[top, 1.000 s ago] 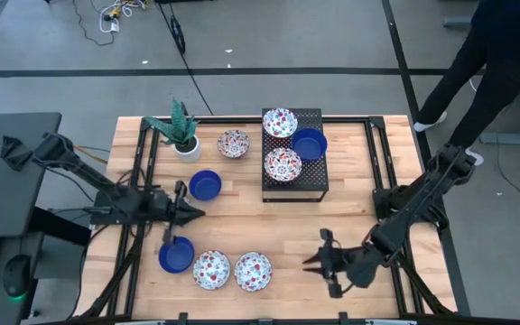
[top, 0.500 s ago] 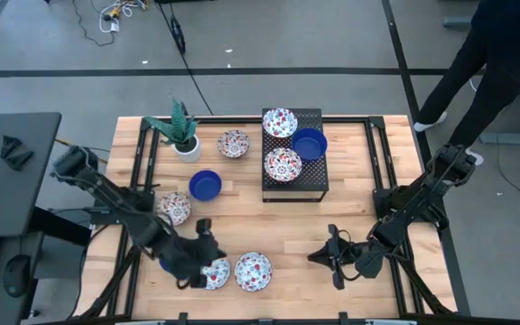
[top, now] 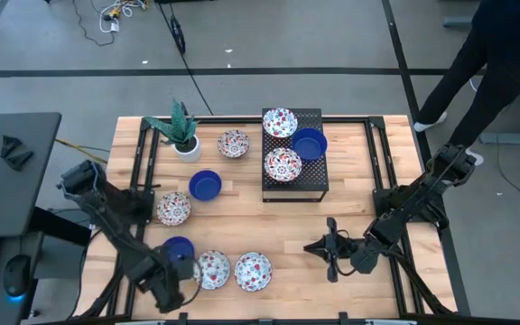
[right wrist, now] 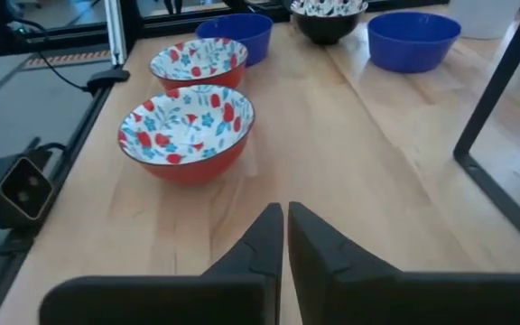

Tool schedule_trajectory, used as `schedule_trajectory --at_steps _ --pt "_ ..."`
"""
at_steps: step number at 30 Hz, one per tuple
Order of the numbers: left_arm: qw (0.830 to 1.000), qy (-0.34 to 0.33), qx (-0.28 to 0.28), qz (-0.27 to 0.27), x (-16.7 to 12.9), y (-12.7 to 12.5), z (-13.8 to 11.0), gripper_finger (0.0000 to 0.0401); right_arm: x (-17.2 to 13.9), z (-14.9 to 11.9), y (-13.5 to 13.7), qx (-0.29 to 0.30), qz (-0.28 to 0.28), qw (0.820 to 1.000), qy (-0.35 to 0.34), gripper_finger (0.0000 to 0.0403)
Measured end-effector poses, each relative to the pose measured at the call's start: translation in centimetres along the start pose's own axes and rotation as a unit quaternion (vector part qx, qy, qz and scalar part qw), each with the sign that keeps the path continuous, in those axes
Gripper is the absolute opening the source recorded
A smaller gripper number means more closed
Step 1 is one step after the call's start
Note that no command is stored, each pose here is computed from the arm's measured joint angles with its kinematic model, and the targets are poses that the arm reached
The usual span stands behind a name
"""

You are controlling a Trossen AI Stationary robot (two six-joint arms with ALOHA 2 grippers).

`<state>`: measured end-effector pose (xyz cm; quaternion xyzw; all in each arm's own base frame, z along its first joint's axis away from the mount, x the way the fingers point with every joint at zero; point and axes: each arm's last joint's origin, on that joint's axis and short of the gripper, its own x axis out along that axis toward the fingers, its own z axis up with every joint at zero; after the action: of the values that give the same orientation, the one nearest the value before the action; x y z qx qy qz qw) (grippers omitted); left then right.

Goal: Pick & Place Mini bowls
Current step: Stack the bottom blue bowl on top of the blue bowl on the shelf

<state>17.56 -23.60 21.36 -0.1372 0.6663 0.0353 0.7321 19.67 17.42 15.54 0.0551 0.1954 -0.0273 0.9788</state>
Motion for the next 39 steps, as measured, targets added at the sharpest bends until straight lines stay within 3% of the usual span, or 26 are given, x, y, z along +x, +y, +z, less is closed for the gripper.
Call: schedule_trajectory --at_steps 6,10,22,39 --pt "0.995 -0.08 0.026 0.057 1.0 0.3 -2.0 0.0107 0.4 0.2 -0.4 -0.008 -0.01 1.0 -0.002 0.0025" --pt "0.992 -0.095 0.041 0.074 1.6 0.8 -2.4 0.0129 0.6 0.4 -0.6 -0.004 -0.014 1.0 -0.005 0.0025" --pt "0.991 -0.108 0.046 0.072 2.3 1.1 -2.4 0.0105 0.6 0.6 -0.6 0.007 -0.013 1.0 -0.011 0.0025" --pt "0.991 -0.11 0.04 0.065 3.0 0.7 -2.0 0.0104 0.6 0.6 -0.6 0.008 -0.012 1.0 -0.012 0.0025"
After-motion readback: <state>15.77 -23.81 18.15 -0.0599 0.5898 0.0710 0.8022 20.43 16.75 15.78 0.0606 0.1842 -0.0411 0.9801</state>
